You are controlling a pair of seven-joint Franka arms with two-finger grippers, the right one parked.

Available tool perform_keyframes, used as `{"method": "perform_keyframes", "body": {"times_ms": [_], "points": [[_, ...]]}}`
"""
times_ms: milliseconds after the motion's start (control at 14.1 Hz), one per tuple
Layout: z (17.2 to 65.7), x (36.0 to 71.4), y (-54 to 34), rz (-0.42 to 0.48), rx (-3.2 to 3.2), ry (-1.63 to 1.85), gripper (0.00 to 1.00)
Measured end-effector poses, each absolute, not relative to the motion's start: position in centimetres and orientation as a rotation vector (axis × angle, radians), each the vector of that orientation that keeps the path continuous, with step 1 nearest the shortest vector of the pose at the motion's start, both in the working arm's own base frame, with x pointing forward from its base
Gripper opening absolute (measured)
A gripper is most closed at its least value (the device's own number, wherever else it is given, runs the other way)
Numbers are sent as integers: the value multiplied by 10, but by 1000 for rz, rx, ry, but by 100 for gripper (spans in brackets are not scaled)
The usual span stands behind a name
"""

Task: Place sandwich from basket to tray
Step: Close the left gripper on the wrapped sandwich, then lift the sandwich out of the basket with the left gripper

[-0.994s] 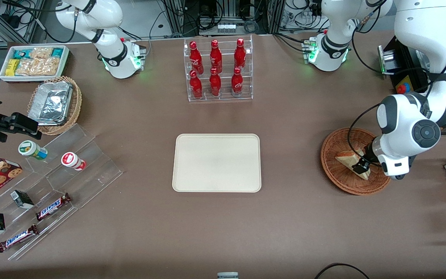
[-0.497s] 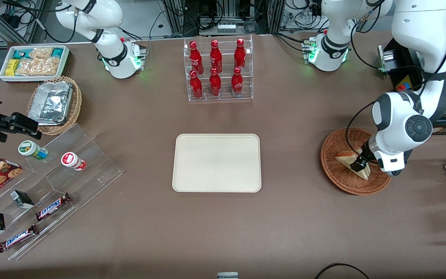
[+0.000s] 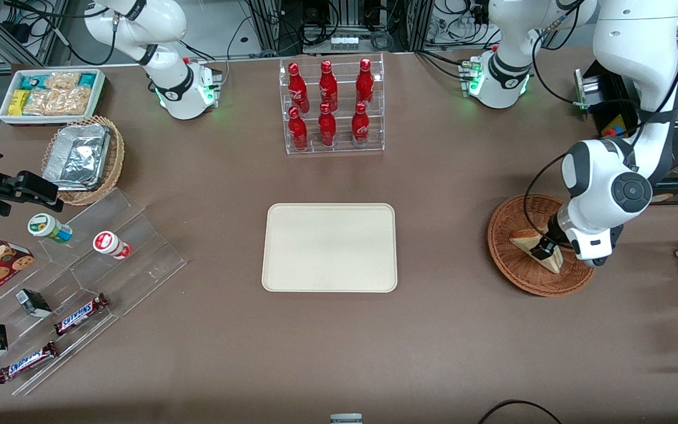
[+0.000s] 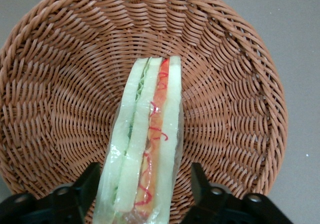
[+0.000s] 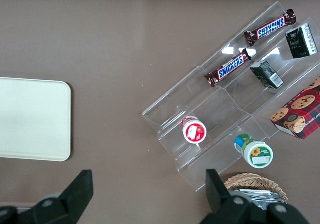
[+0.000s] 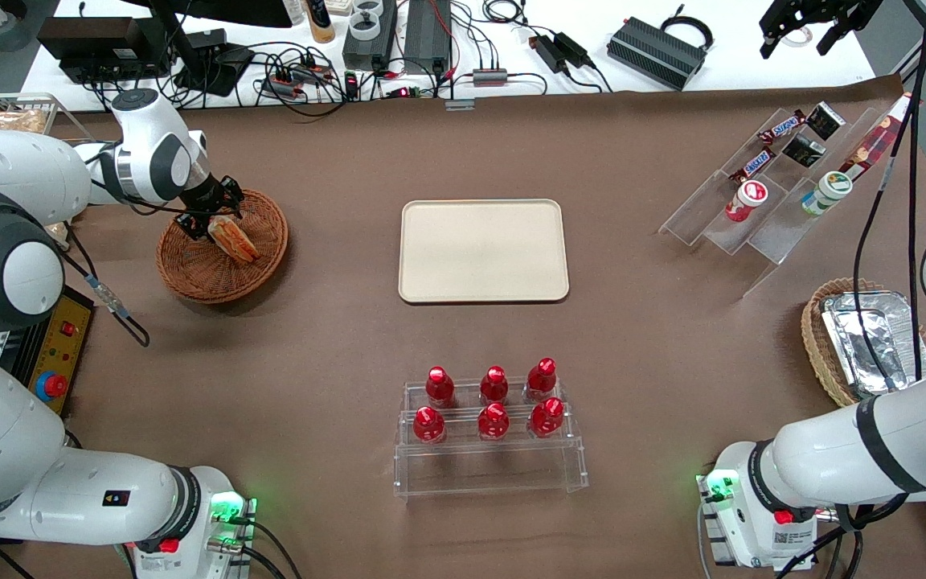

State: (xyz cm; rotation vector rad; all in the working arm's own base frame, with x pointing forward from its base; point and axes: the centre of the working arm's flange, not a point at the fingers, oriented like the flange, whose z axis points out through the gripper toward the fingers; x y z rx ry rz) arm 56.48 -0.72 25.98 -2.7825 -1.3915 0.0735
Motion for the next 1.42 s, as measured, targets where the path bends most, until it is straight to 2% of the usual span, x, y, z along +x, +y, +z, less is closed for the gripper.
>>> {"method": "perform_keyframes", "body": {"times_ms": [142,355,426,639,994,1419], "points": [[260,565,-8,75,-2783,-1392,51],[260,565,-8,74,-2783,-1393,26],[261,565,-8,73,-2784,-1393,23],[275,563,-9,99,-2784,-1382,22],[351,562,-17,183,-2809,-1304,22],[417,573,-76,203,-2879,-1121,22]]}}
